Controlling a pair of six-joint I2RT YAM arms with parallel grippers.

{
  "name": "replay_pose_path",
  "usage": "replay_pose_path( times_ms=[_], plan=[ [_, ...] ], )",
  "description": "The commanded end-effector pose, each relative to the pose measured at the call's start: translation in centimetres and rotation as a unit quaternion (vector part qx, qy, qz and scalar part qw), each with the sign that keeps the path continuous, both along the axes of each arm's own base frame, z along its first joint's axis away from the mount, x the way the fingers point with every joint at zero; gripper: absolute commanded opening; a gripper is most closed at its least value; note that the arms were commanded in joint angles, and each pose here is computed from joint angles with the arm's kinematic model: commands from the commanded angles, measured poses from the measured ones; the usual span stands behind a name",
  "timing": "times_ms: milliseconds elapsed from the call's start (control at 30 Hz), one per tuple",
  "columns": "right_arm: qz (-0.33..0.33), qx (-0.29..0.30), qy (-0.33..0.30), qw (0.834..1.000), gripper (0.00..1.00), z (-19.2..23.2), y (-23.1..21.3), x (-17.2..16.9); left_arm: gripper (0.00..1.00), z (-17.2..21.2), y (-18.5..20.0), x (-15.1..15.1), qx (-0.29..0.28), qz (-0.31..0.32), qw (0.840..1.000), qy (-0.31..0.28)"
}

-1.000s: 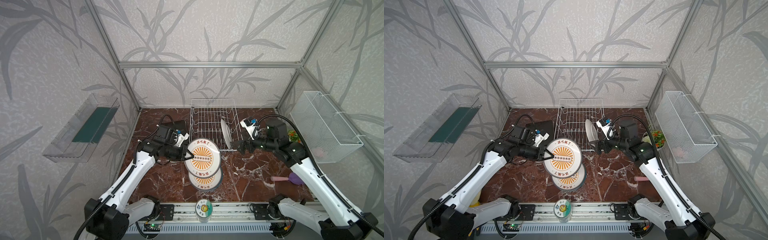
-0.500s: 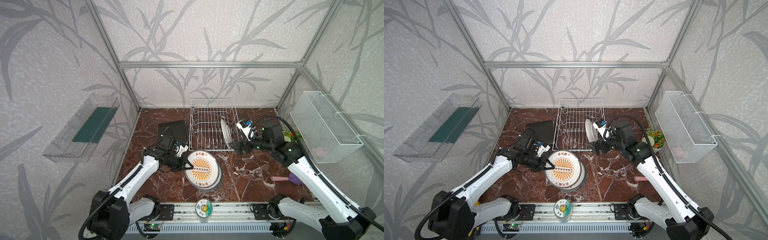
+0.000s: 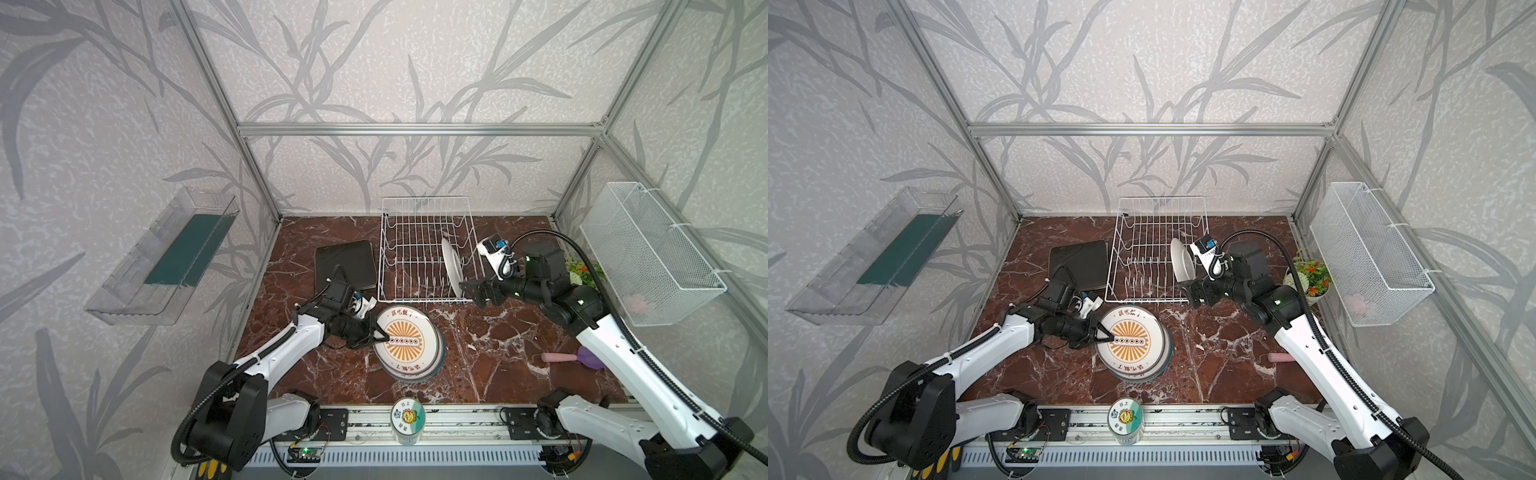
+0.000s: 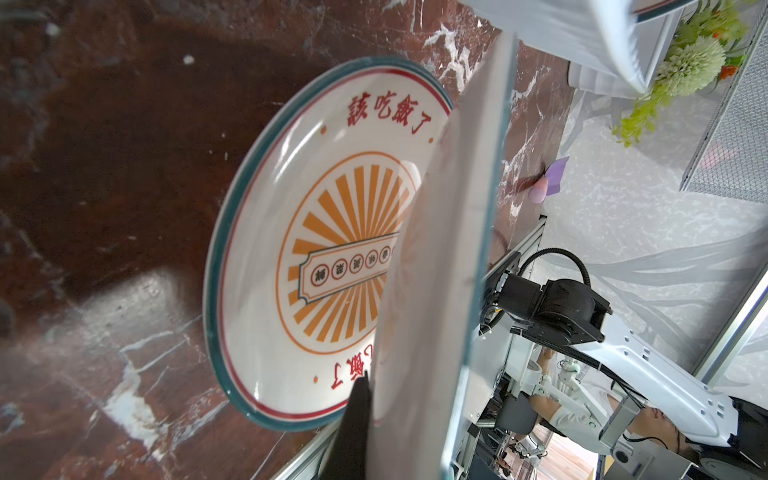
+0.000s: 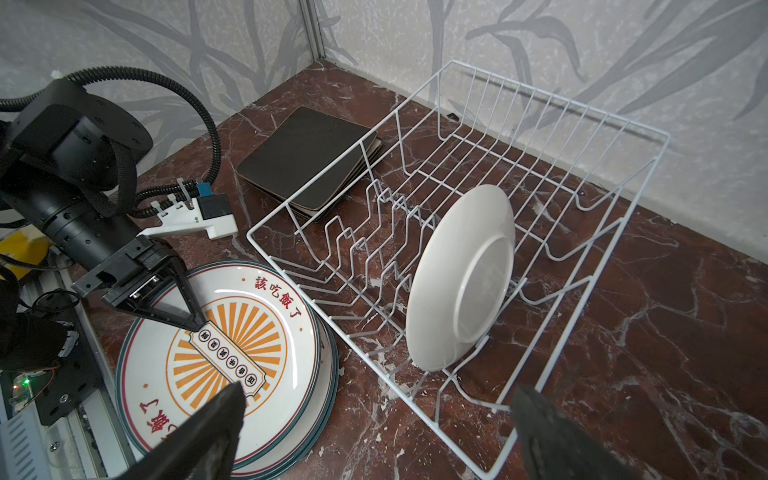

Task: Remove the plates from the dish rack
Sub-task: 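Lower the patterned plate flat onto the stacked plates with the left gripper, then open the left gripper and lift it off the stacked plates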

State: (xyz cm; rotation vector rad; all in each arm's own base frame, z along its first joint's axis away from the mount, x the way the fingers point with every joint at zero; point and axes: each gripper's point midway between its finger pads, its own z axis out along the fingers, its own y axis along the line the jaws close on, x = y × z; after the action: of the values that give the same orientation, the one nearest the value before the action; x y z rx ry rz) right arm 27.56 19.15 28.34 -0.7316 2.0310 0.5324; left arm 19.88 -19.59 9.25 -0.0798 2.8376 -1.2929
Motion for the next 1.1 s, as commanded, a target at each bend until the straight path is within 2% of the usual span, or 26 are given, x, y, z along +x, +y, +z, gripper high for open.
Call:
replay_pose_path(
  times_ms=[0, 233, 433, 567, 733, 800, 867, 933, 967, 1067],
  plan=[
    [-0.007, 0.006, -0.005, 1.000, 0.99, 0.5, -0.2, -0.1, 0.00, -0.5, -0.6, 0.2, -0.014, -0.002, 1.000, 0.006],
    [-0.004, 0.004, -0.008, 1.000, 0.99, 0.1, -0.1, -0.2, 0.00, -1.6, -0.8, 0.1, -0.009, -0.004, 1.000, 0.024],
    [-0.003, 0.006, -0.009, 1.000, 0.99, -0.1, -0.1, -0.1, 0.16, -2.6, -0.4, -0.2, 0.010, -0.002, 0.999, 0.046],
    [-0.005, 0.008, -0.008, 1.000, 0.99, 0.0, -0.1, -0.1, 0.32, -3.0, -0.3, -0.3, 0.020, -0.002, 0.998, 0.058],
    [-0.002, 0.013, -0.010, 1.000, 0.99, 0.4, 0.1, -0.1, 0.61, -2.9, -0.1, -0.5, 0.030, -0.008, 0.997, 0.066],
    [0.000, 0.015, -0.010, 1.000, 0.99, 0.5, 0.2, -0.2, 0.81, -2.5, 0.0, -0.6, 0.035, -0.012, 0.997, 0.064],
    [0.000, 0.016, -0.011, 1.000, 0.99, 0.6, 0.2, -0.1, 0.92, -2.1, 0.2, -0.6, 0.044, -0.015, 0.997, 0.059],
    [0.000, 0.018, -0.011, 1.000, 0.99, 0.7, 0.2, -0.1, 0.93, -1.9, 0.6, -0.6, 0.057, -0.015, 0.997, 0.056],
    [0.000, 0.017, -0.010, 1.000, 0.99, 0.6, 0.3, 0.0, 0.99, -1.9, 0.8, -0.6, 0.063, -0.015, 0.996, 0.056],
    [0.000, 0.017, -0.008, 1.000, 0.99, 0.5, 0.3, 0.1, 0.99, -1.3, 1.1, -0.6, 0.073, -0.014, 0.996, 0.053]
  ],
)
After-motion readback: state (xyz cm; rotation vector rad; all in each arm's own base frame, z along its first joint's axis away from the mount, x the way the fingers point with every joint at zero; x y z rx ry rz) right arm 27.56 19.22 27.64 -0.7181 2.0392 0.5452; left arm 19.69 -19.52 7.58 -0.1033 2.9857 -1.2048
